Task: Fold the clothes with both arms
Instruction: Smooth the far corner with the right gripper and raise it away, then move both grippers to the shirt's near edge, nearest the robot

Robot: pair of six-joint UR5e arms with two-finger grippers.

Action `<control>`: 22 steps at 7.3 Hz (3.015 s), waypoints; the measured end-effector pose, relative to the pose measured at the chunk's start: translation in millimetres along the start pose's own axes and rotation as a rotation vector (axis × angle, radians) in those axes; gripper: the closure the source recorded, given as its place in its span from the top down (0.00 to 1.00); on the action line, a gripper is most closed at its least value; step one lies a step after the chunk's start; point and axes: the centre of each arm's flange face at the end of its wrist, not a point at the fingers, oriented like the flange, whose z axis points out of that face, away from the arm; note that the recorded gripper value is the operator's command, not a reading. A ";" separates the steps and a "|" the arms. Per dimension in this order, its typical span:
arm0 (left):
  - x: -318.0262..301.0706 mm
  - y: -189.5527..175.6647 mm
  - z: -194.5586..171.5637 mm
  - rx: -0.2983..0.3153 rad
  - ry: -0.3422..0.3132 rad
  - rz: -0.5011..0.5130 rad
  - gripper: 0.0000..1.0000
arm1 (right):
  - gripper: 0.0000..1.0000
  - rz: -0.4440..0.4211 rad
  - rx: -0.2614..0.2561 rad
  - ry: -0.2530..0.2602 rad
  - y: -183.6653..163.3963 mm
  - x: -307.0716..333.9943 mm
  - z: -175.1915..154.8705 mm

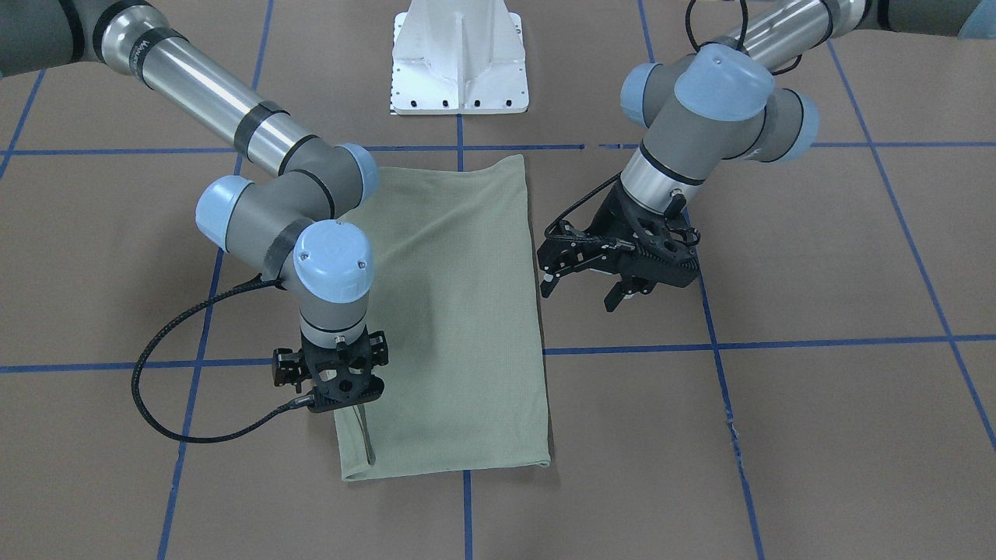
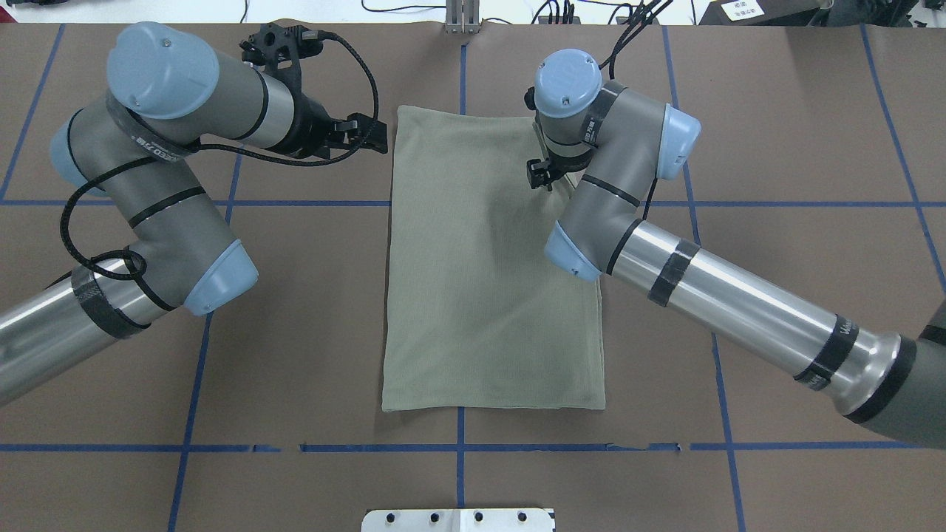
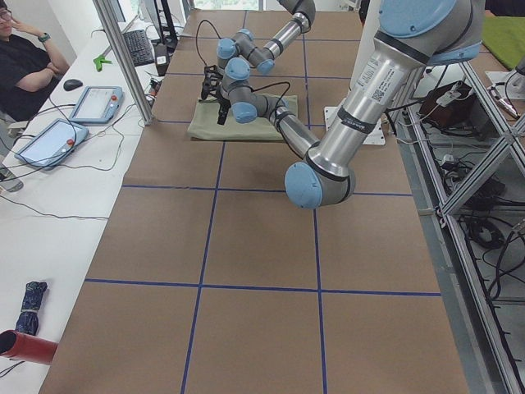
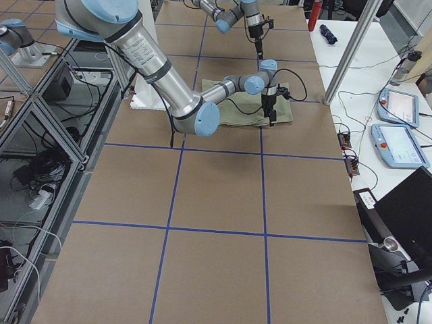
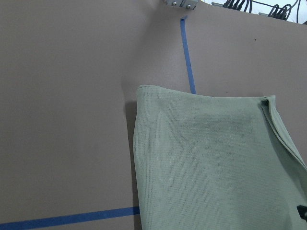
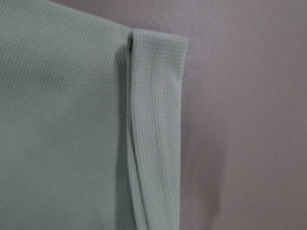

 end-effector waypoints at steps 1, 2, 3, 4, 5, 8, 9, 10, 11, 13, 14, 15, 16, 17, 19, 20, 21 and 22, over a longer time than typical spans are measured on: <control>-0.4 -1.9 -2.8 0.004 0.002 0.001 1.00 | 1.00 -0.001 0.012 -0.006 -15.3 -4.7 4.0; -1.2 -3.9 -4.7 0.006 0.002 0.001 1.00 | 1.00 0.001 0.017 -0.007 -25.1 -5.7 4.3; -1.5 -4.6 -5.5 0.007 0.002 0.001 1.00 | 1.00 0.001 0.021 -0.006 -31.6 -1.9 3.0; -1.8 -4.9 -5.5 0.007 0.002 0.001 1.00 | 1.00 -0.003 0.024 -0.006 -36.8 3.7 0.3; -2.5 -5.2 -5.0 0.007 0.000 0.000 1.00 | 1.00 -0.009 0.026 -0.004 -40.7 10.2 -1.4; -2.6 -5.2 -4.7 0.007 0.000 0.000 1.00 | 1.00 -0.016 0.023 0.004 -42.7 22.3 1.6; -2.0 -5.0 -4.6 0.006 0.000 0.000 1.00 | 1.00 -0.017 0.025 0.010 -46.1 33.2 1.8; -1.6 -4.8 -4.5 0.006 0.001 0.000 1.00 | 1.00 -0.022 0.024 0.023 -48.9 52.4 5.5; -1.4 -4.8 -4.6 0.006 0.002 0.000 1.00 | 1.00 -0.024 0.021 0.034 -50.0 71.0 10.0; -1.5 -4.8 -4.6 0.006 0.003 0.001 1.00 | 1.00 -0.020 0.041 0.009 -55.8 78.6 -6.6; -2.2 -4.1 -5.2 0.006 0.003 0.001 1.00 | 1.00 -0.023 0.050 -0.031 -55.9 75.1 -23.7; -4.6 2.5 -6.4 -0.015 0.010 -0.015 1.00 | 1.00 -0.027 0.058 -0.072 -47.3 74.1 -41.1; -7.3 16.4 -8.1 -0.071 0.029 -0.069 1.00 | 1.00 -0.031 0.070 -0.108 -26.0 78.6 -56.9; -3.0 37.9 -7.3 -0.146 0.050 -0.167 1.00 | 1.00 -0.033 0.082 -0.155 9.9 86.7 -73.5; 21.9 113.4 8.1 -0.227 0.041 -0.386 1.00 | 1.00 0.027 0.071 -0.270 81.7 92.8 -103.6; 35.5 154.9 18.6 -0.237 0.005 -0.485 1.00 | 1.00 0.083 0.044 -0.329 106.9 87.7 -117.4; 48.5 188.3 27.7 -0.246 -0.061 -0.555 1.00 | 1.00 0.124 0.017 -0.373 122.7 79.5 -128.2; 59.1 211.7 32.8 -0.250 -0.127 -0.585 1.00 | 1.00 0.136 0.001 -0.397 132.0 71.2 -133.2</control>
